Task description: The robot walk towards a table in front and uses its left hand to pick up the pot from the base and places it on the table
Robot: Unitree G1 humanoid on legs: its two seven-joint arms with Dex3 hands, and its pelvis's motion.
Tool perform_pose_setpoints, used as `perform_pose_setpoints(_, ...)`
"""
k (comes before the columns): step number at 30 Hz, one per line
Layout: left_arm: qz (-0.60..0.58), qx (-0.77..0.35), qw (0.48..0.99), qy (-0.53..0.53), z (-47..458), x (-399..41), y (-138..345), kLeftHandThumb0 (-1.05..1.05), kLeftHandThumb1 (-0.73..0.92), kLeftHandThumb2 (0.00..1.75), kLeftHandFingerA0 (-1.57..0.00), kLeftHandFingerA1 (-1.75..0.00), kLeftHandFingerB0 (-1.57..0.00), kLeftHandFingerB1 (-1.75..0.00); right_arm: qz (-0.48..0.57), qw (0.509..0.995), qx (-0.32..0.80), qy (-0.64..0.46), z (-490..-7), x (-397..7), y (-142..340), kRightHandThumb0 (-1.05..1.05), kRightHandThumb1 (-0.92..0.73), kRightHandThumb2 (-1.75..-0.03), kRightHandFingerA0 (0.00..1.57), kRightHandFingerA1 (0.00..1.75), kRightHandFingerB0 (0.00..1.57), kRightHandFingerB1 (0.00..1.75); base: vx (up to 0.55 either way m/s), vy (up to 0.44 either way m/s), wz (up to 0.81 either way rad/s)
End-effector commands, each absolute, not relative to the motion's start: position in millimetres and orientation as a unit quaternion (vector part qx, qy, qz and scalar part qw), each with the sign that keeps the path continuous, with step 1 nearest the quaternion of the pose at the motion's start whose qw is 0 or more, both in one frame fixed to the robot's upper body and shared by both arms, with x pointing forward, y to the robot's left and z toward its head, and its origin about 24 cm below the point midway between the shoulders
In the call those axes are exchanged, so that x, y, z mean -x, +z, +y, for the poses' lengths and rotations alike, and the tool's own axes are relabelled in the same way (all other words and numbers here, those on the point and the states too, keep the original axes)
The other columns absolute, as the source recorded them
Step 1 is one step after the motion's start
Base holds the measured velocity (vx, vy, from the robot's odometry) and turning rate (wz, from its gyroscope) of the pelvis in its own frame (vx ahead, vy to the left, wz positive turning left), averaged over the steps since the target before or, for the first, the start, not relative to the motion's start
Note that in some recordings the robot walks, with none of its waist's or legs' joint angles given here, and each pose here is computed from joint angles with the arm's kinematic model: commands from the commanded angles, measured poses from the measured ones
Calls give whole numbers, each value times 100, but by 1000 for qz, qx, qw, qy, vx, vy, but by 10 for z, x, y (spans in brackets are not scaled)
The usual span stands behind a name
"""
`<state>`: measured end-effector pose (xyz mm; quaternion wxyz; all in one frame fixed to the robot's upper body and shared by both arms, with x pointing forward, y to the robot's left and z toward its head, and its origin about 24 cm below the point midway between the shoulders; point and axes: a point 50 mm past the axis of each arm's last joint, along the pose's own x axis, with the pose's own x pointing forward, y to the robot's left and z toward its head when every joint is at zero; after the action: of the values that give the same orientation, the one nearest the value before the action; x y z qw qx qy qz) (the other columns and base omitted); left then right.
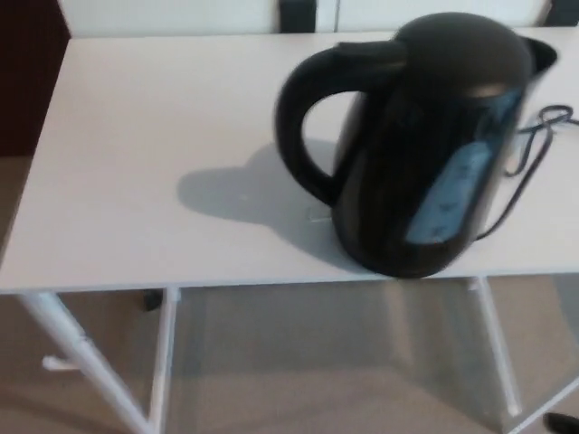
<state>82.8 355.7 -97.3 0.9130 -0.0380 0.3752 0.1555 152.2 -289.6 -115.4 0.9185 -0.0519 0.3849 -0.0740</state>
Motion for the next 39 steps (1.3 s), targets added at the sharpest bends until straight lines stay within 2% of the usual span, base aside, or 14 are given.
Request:
perform_pose_setpoints(1,367,30,916,156,3595,-902,-931,-28,54,56,-60,-42,-27,-32,385,918,48,-87,-2931,-1570,-1129,-29,-53,-55,41,45,38,41,-14,-207,-6)
perform_pose_setpoints(7,368,36,915,161,3584,-866,-946,-27,55,57,-61,-43,-28,-32,382,919,45,-83,-2931,-1578,-1125,-30,-52,-56,40,45,37,42,19,-22,-4)
perform_pose_setpoints(8,368,37,915,159,3587,-864,-946,-33,54,60,-61,-45,-27,-35,382,919,47,-83,-2929,-1581,-1124,-30,-52,-55,42,46,38,42,26,41,-11)
perform_pose_setpoints(10,368,29,916,158,3587,-916,-938,-27,55,56,-62,-43,-28,-32,378,921,51,-79,-2930,-1624,-1104,-31,-53,-55,41,45,38,42,26,69,0)
perform_pose_setpoints(12,367,31,916,158,3589,-922,-936,-31,55,61,-61,-46,-27,-34,379,920,48,-81,-2929,-1628,-1107,-29,-53,-56,40,44,37,42,33,180,24)
perform_pose_setpoints(16,364,34,917,160,3586,-959,-931,-29,54,56,-61,-43,-29,-32,374,922,55,-86,-2930,-1649,-1094,-27,-54,-56,42,46,39,43,22,110,16)
perform_pose_setpoints(19,368,30,916,158,3586,-943,-936,-36,52,59,-60,-45,-29,-35,376,921,43,-87,-2935,-1628,-1101,-26,-54,-56,39,46,38,43,17,-4,4)
perform_pose_setpoints(20,368,33,916,158,3581,-925,-941,-28,53,56,-60,-43,-30,-33,376,922,50,-84,-2938,-1609,-1104,-29,-53,-55,42,47,39,43,0,0,0)
perform_pose_setpoints(24,375,30,913,161,3579,-862,-957,-27,54,56,-62,-43,-31,-33,384,919,52,-81,-2935,-1539,-1134,-30,-52,-55,42,46,38,42,0,0,0)
perform_pose_setpoints(38,380,25,912,156,3593,-830,-953,-27,55,56,-63,-44,-31,-33,388,917,54,-74,-2918,-1518,-1149,-30,-52,-55,43,46,38,42,0,0,0)
perform_pose_setpoints(39,381,24,911,156,3594,-819,-955,-32,54,60,-62,-46,-30,-35,389,917,53,-75,-2920,-1502,-1154,-29,-52,-55,43,46,38,42,0,0,0)
